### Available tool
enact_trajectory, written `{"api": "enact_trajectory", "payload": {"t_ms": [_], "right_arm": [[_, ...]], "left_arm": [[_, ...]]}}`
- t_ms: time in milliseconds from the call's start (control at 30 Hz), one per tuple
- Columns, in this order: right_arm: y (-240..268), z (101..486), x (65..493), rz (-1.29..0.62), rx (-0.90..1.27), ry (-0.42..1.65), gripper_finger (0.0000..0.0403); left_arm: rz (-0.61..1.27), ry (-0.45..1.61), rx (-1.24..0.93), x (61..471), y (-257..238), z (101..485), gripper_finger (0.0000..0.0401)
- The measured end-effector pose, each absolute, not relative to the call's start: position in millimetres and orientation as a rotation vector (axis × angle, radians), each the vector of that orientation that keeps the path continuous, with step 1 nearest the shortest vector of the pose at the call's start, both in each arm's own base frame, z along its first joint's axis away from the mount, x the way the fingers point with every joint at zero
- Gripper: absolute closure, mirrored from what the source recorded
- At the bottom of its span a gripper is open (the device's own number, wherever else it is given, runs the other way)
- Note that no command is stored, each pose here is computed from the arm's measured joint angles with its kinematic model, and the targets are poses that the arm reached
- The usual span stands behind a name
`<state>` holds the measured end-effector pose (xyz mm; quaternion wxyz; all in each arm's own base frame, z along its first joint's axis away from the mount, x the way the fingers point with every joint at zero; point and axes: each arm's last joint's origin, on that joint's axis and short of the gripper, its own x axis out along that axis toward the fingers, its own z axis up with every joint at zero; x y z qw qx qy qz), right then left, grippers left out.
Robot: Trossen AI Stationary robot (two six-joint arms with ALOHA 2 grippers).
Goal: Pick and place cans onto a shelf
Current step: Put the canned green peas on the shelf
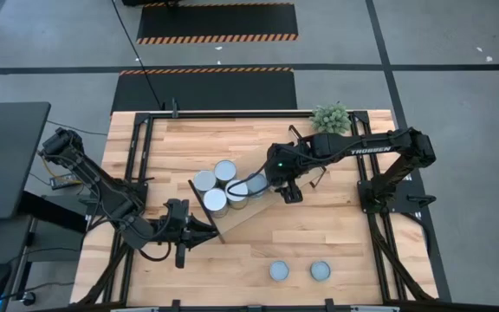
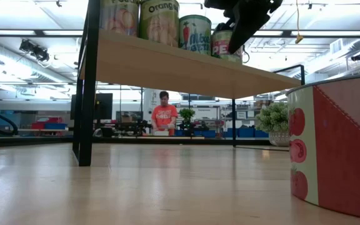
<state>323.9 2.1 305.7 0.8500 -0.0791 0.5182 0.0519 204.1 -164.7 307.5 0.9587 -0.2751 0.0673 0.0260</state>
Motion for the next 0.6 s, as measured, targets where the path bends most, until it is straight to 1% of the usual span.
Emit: {"api": "enact_trajectory", "payload": {"t_ms": [167, 267, 600], "right_arm": [[2.3, 305.5, 323.9, 0.112, -0.169, 1.092, 0.0035], [2.2, 305.4, 323.6, 0.111, -0.169, 1.095, 0.0024], [10.4, 315.8, 306.7, 0.078, -0.227, 1.132, 0.0023]], "left_arm": [[0.053, 0.136, -0.558, 204.1, -164.7, 307.5, 0.0323], [0.053, 0.136, -0.558, 204.1, -164.7, 307.5, 0.0323], [0.053, 0.136, -0.558, 204.1, -164.7, 307.5, 0.0323]]}}
